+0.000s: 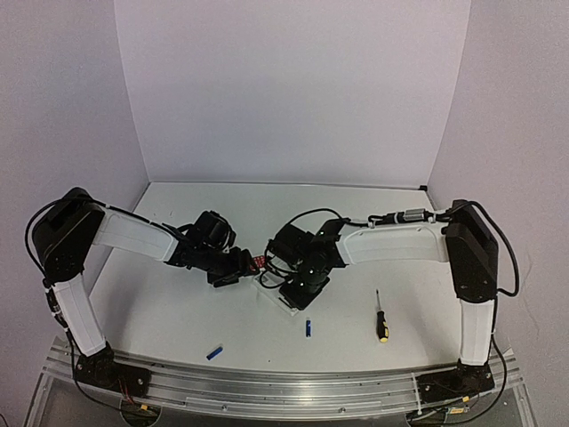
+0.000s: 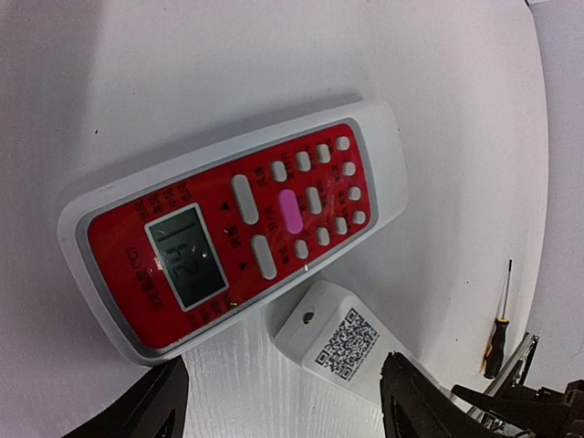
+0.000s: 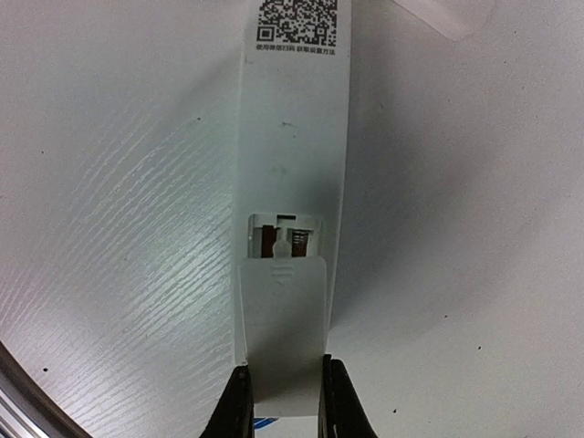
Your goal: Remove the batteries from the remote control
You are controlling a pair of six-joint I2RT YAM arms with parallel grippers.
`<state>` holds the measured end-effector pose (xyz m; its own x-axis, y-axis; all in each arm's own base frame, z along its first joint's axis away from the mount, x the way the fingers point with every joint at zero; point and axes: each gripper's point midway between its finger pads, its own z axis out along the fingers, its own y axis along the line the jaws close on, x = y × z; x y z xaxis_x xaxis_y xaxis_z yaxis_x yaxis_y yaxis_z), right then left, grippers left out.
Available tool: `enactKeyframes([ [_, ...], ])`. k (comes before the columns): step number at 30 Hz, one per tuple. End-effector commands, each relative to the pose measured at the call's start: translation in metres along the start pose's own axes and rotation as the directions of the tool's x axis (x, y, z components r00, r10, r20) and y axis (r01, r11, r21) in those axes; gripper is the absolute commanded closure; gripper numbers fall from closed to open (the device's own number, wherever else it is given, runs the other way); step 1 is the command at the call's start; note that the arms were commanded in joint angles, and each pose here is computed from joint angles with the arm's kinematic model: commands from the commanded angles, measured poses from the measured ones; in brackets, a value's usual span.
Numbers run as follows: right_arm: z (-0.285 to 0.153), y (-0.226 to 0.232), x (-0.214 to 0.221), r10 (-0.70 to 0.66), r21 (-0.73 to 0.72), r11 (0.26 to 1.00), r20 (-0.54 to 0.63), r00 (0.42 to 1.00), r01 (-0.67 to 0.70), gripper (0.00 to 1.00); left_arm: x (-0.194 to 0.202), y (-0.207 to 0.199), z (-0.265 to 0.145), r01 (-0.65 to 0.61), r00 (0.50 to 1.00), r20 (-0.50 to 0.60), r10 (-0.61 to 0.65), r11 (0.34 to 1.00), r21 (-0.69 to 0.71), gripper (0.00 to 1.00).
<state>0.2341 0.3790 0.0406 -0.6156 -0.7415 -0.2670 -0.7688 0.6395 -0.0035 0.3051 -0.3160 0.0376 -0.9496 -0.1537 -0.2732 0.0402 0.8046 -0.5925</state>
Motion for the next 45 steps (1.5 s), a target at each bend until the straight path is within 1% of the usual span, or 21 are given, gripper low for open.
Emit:
enactKeyframes([
  [1,0.003,0.003,-0.005,0.015,0.006,1.000,-0.009,1.000,-0.015,0.90,-0.002,0.003,0.007,-0.001,1.000,0.008,0.001,1.000,0.004,0.28],
  [17,0.011,0.000,-0.007,0.033,0.038,0.999,-0.029,0.999,-0.032,0.84,-0.003,0.004,0.013,0.009,1.000,0.017,-0.010,1.000,0.010,0.28],
  [27,0.016,0.003,-0.005,0.036,0.027,0.999,-0.048,0.998,-0.034,0.82,-0.001,0.005,0.014,0.015,1.000,0.010,-0.015,1.000,0.009,0.28],
  [37,0.010,0.002,0.003,0.047,0.027,0.999,-0.065,0.997,-0.045,0.80,-0.001,0.008,0.015,0.021,1.000,0.010,-0.021,1.000,-0.003,0.28],
  [45,0.009,0.008,0.003,0.020,0.022,1.000,-0.067,0.998,-0.018,0.80,0.001,0.009,0.017,0.024,1.000,0.004,-0.024,1.000,-0.003,0.29],
])
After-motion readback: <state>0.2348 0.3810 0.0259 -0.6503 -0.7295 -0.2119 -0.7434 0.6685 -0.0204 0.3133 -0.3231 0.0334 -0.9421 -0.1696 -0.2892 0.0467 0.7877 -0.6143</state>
